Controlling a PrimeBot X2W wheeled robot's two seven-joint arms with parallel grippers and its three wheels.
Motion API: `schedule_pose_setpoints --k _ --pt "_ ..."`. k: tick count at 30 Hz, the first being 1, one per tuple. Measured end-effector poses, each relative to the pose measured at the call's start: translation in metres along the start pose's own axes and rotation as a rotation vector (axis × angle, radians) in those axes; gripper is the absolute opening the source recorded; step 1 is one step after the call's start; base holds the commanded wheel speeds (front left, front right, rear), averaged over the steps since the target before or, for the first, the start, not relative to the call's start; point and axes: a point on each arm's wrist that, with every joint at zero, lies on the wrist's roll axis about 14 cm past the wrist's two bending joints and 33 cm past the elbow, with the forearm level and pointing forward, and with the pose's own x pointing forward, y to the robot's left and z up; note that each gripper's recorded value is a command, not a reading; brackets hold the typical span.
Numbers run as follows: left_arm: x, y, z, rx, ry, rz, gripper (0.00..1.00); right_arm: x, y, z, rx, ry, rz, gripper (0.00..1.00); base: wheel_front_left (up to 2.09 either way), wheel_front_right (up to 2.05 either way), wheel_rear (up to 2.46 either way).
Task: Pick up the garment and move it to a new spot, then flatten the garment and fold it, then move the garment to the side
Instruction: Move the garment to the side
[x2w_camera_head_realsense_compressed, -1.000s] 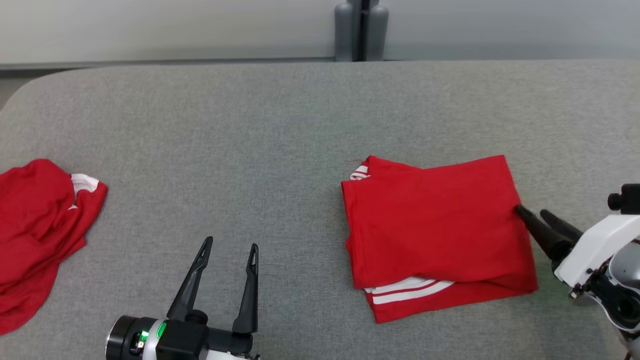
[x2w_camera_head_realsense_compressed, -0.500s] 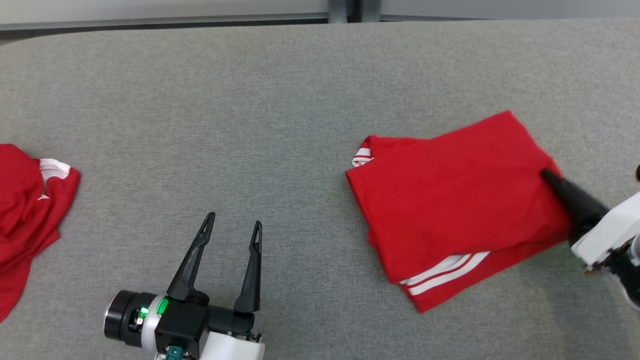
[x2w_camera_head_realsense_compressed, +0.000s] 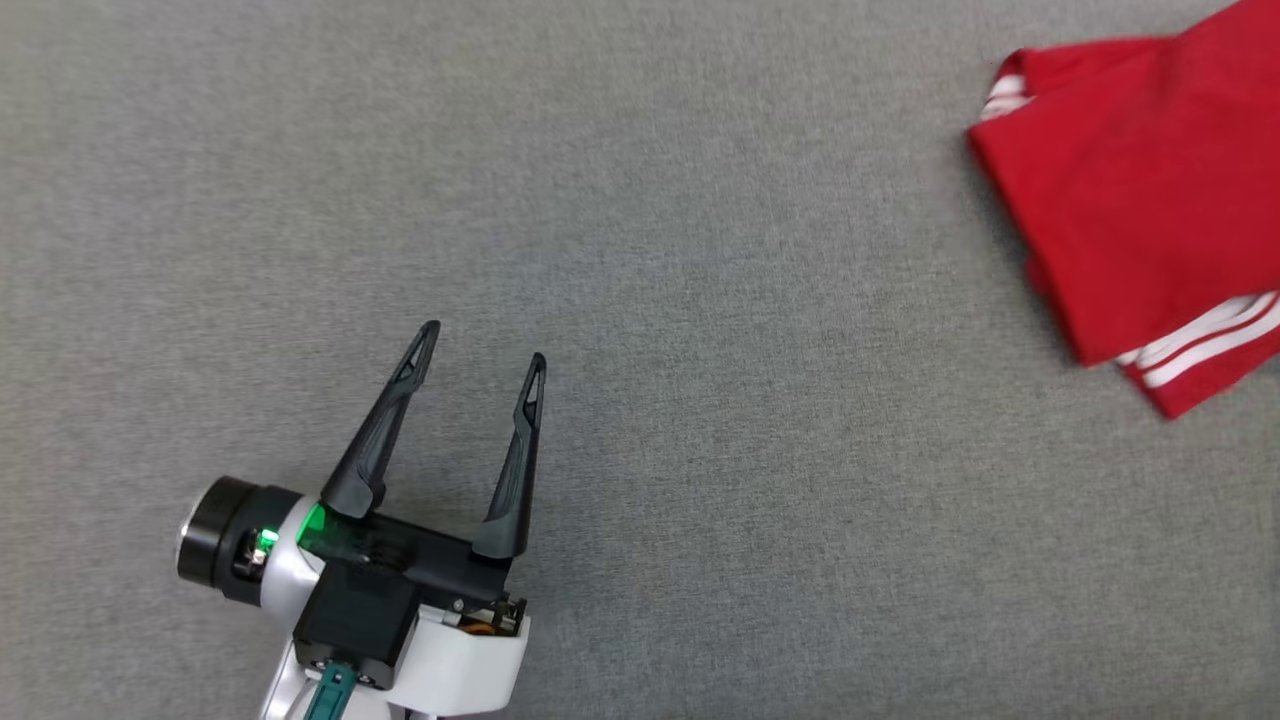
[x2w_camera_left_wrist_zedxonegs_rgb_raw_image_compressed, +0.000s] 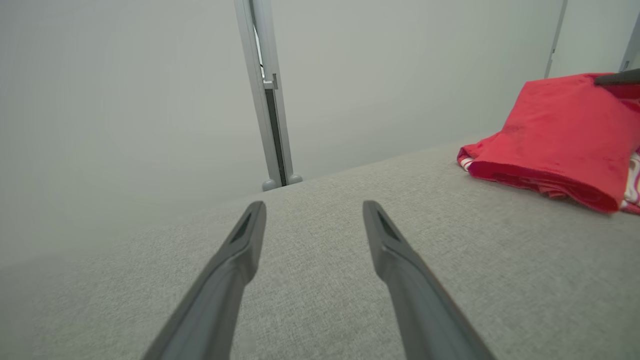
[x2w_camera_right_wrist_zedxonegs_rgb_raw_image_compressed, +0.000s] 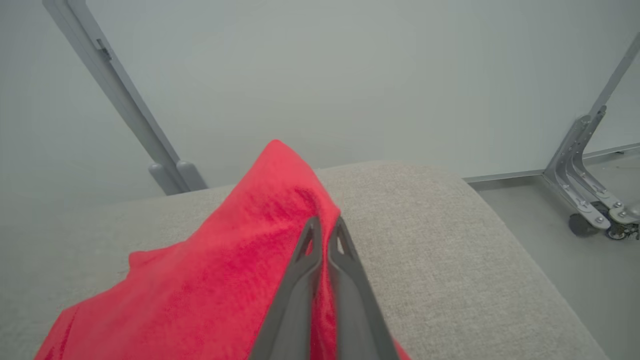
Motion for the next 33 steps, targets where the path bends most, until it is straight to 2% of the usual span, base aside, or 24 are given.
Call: schedule_pose_setpoints --k 7,11,12,13,14,17,21,27,33 --pt "0.02 -0.009 -0.018 -0.01 0.001 -0.062 1.0 0.003 -0.074 0.011 -0.051 -0.027 -0.204 0.0 0.0 0.0 0.0" --pt "0.024 -0.012 -0.024 -0.018 0.005 -0.073 1.0 0.002 -0.097 0.014 -0.073 -0.035 -0.271 0.0 0.0 0.0 0.0" --pt "0.024 -0.013 -0.027 -0.019 0.008 -0.08 1.0 0.001 -0.104 0.014 -0.082 -0.031 -0.294 0.03 0.0 0.0 0.0" --pt "0.024 -0.014 -0.028 -0.02 0.01 -0.084 1.0 0.001 -0.11 0.012 -0.089 -0.022 -0.314 0.59 0.0 0.0 0.0" --pt "0.025 -0.014 -0.029 -0.019 0.01 -0.086 1.0 0.0 -0.116 0.009 -0.099 -0.01 -0.337 1.0 0.0 0.0 0.0" --pt "0.026 -0.015 -0.026 -0.016 0.0 -0.089 1.0 -0.003 -0.131 0.01 -0.147 -0.007 -0.395 1.0 0.0 0.0 0.0" --pt "0.024 -0.015 -0.017 -0.019 -0.013 -0.078 1.0 0.005 -0.115 0.006 -0.206 -0.013 -0.375 1.0 0.0 0.0 0.0" --pt "0.016 -0.012 0.006 -0.032 -0.043 -0.031 1.0 0.02 -0.04 -0.014 -0.228 -0.029 -0.195 1.0 0.0 0.0 0.0" --pt "-0.009 -0.002 0.02 -0.065 -0.028 0.053 1.0 0.001 0.053 -0.035 -0.187 -0.07 0.009 1.0 0.0 0.0 0.0"
